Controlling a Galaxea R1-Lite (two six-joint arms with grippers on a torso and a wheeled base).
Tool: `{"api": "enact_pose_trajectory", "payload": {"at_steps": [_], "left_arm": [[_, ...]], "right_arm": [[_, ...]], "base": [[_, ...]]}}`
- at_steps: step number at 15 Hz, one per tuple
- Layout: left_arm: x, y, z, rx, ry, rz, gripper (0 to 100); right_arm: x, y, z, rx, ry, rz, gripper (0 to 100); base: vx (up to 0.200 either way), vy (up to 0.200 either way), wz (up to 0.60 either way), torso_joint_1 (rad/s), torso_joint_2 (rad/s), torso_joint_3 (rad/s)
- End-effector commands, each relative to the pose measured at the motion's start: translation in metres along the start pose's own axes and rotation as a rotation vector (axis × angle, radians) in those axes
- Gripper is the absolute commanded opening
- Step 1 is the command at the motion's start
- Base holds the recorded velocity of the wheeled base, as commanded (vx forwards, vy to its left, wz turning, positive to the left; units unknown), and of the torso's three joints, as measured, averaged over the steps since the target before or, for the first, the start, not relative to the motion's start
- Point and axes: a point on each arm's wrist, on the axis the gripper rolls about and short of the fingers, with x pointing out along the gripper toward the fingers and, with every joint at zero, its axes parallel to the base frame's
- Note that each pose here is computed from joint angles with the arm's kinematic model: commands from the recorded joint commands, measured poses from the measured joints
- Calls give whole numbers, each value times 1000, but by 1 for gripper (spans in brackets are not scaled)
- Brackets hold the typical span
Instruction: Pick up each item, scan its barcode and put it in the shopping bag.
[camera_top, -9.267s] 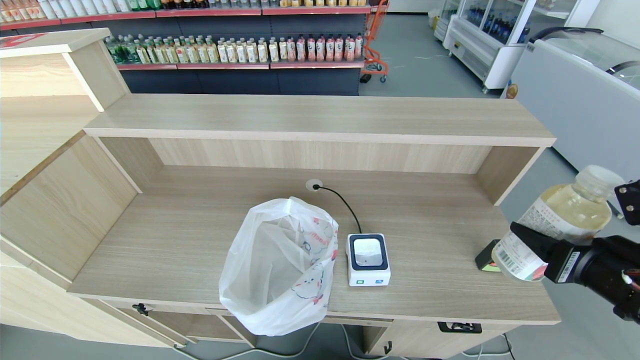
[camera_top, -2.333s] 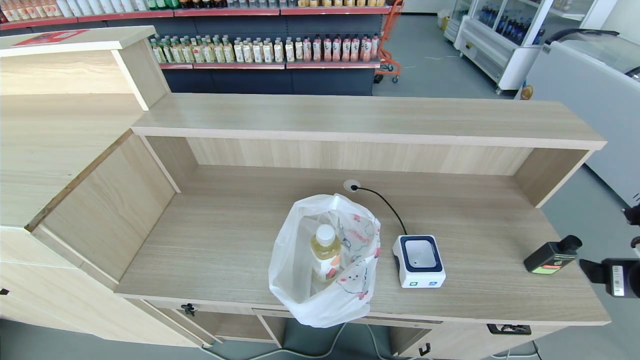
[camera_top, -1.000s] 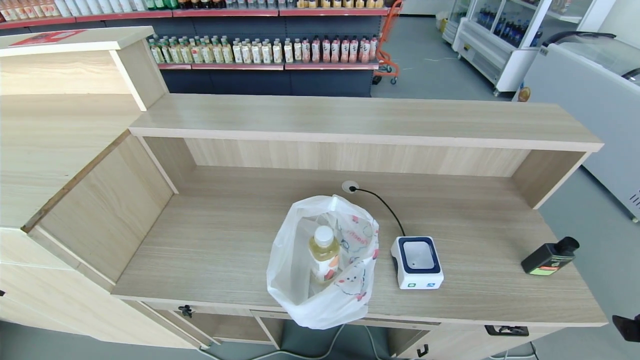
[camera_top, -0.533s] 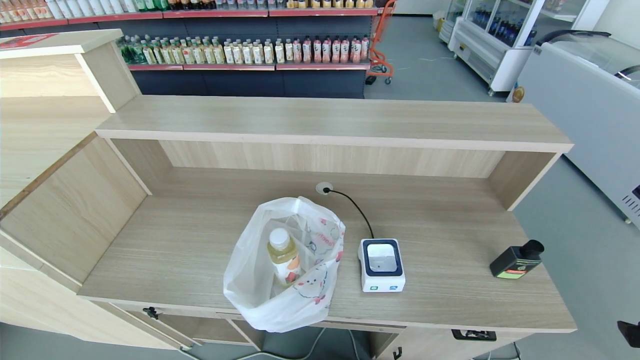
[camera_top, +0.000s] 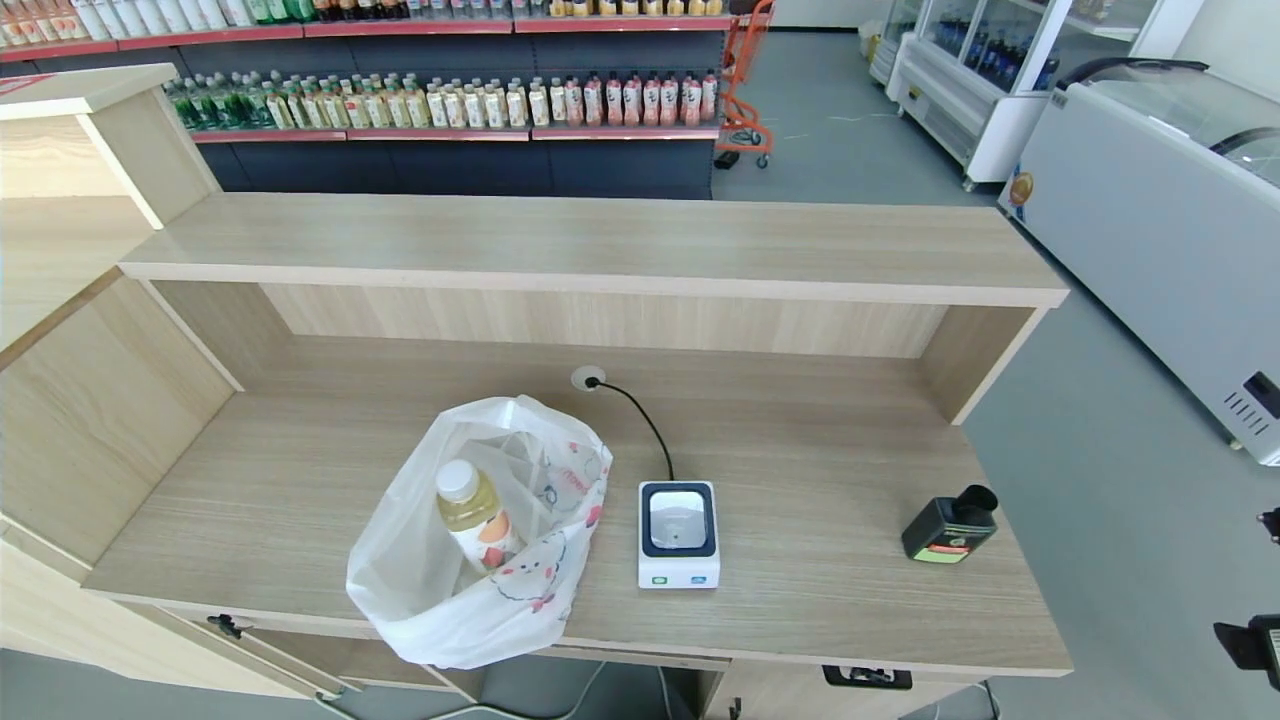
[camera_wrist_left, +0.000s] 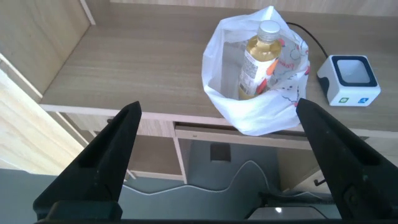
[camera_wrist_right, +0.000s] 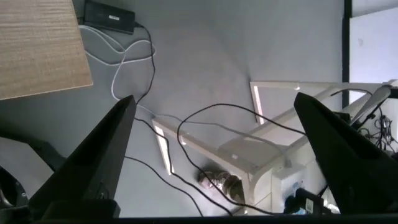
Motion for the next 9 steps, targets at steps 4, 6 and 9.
{"api": "enact_pose_trajectory", "payload": {"at_steps": [4,6,9], "left_arm": [[0,0,0,0,-2,0,100],[0,0,0,0,-2,0,100],[0,0,0,0,0,0,100]], "right_arm": [[24,22,1,-92,32,165,100],[25,30,3,-116,24,211,100],[33,37,3,-166,46,231,100]], "base": [[0,0,0,0,0,0],[0,0,0,0,0,0],[0,0,0,0,0,0]]}}
